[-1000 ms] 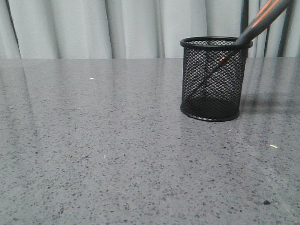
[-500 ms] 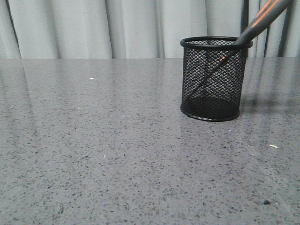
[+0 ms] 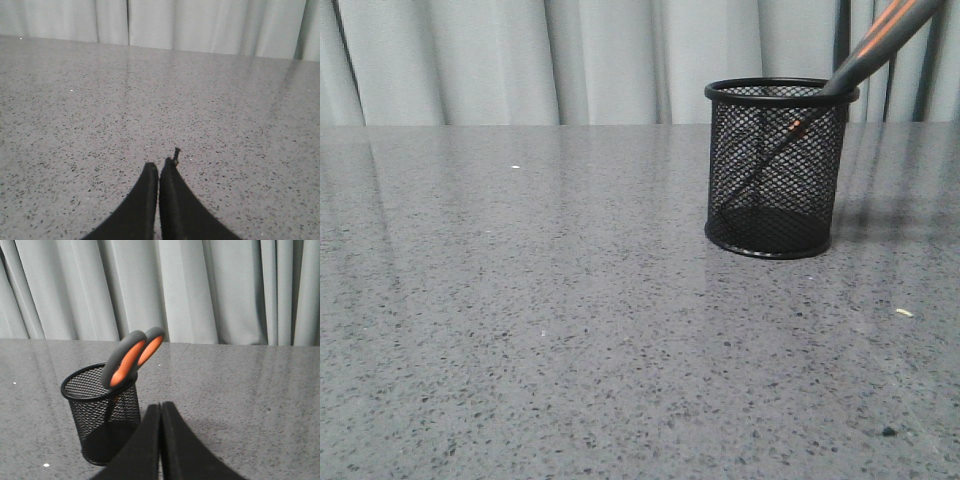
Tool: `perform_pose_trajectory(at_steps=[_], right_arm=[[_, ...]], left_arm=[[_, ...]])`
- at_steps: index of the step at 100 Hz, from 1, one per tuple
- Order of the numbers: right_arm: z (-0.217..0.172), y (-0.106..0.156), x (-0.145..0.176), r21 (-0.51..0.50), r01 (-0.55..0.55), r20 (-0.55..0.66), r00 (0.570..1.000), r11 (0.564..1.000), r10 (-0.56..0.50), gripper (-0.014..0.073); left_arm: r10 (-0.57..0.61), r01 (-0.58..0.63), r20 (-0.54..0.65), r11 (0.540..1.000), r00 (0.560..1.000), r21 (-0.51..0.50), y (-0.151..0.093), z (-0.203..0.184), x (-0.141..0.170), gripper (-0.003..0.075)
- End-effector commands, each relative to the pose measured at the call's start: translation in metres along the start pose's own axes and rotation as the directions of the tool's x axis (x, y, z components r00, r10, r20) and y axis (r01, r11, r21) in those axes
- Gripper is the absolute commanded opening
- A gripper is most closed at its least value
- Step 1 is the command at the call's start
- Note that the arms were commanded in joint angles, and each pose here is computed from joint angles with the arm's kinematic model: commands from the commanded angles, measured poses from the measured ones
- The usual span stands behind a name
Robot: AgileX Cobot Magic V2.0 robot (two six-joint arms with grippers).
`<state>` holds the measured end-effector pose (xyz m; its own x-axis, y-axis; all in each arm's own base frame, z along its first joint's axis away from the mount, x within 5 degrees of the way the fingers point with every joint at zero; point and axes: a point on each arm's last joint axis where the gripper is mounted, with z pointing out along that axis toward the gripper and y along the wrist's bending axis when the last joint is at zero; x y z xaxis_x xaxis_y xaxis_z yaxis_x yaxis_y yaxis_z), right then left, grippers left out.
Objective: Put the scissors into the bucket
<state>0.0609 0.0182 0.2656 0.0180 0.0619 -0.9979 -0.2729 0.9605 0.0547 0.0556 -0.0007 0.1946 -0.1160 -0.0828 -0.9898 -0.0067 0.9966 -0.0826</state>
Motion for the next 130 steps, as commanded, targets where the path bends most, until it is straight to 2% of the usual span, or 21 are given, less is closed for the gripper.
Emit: perform_pose_trajectory(at_steps=[1,10,25,39,51,54,72,130], right_arm=[[0.000,-0.002,-0.012,0.037,0.070,0.090,0.993,0.997,-0.073,-0.0074],[0.001,-0.006,-0.003,0.084,0.087,0.081,0.992,0.993,-0.093,-0.0074],[0.002,-0.017,0.022,0.223,0.097,0.017,0.995,0.970,-0.103,-0.0074],[-0.004,-0.022,0.041,0.295,0.111,0.002,0.993,0.949,-0.116,-0.0074],[-0.010,-0.022,0.058,0.306,0.110,0.015,0.993,0.946,-0.121,-0.0074],[-0.012,-0.021,0.061,0.304,0.114,-0.017,0.993,0.946,-0.115,-0.0074],[-0.014,-0.021,0.062,0.308,0.160,-0.036,0.987,0.938,-0.156,-0.0074],[-0.014,-0.021,0.063,0.308,0.160,-0.041,0.987,0.938,-0.155,-0.0074]], left_arm=[[-0.016,0.016,0.064,1.000,0.998,0.003,0.001,0.001,0.005,-0.0020],[-0.016,0.016,0.064,1.000,0.998,0.003,0.001,0.001,0.005,-0.0020],[-0.016,0.016,0.064,1.000,0.998,0.003,0.001,0.001,0.005,-0.0020],[-0.016,0.016,0.064,1.000,0.998,0.003,0.001,0.001,0.005,-0.0020],[-0.016,0.016,0.064,1.000,0.998,0.003,0.001,0.001,0.005,-0.0020],[-0.016,0.016,0.064,1.000,0.998,0.003,0.001,0.001,0.005,-0.0020],[-0.016,0.016,0.064,1.000,0.998,0.003,0.001,0.001,0.005,-0.0020],[-0.016,0.016,0.064,1.000,0.998,0.003,0.001,0.001,0.005,-0.0020]])
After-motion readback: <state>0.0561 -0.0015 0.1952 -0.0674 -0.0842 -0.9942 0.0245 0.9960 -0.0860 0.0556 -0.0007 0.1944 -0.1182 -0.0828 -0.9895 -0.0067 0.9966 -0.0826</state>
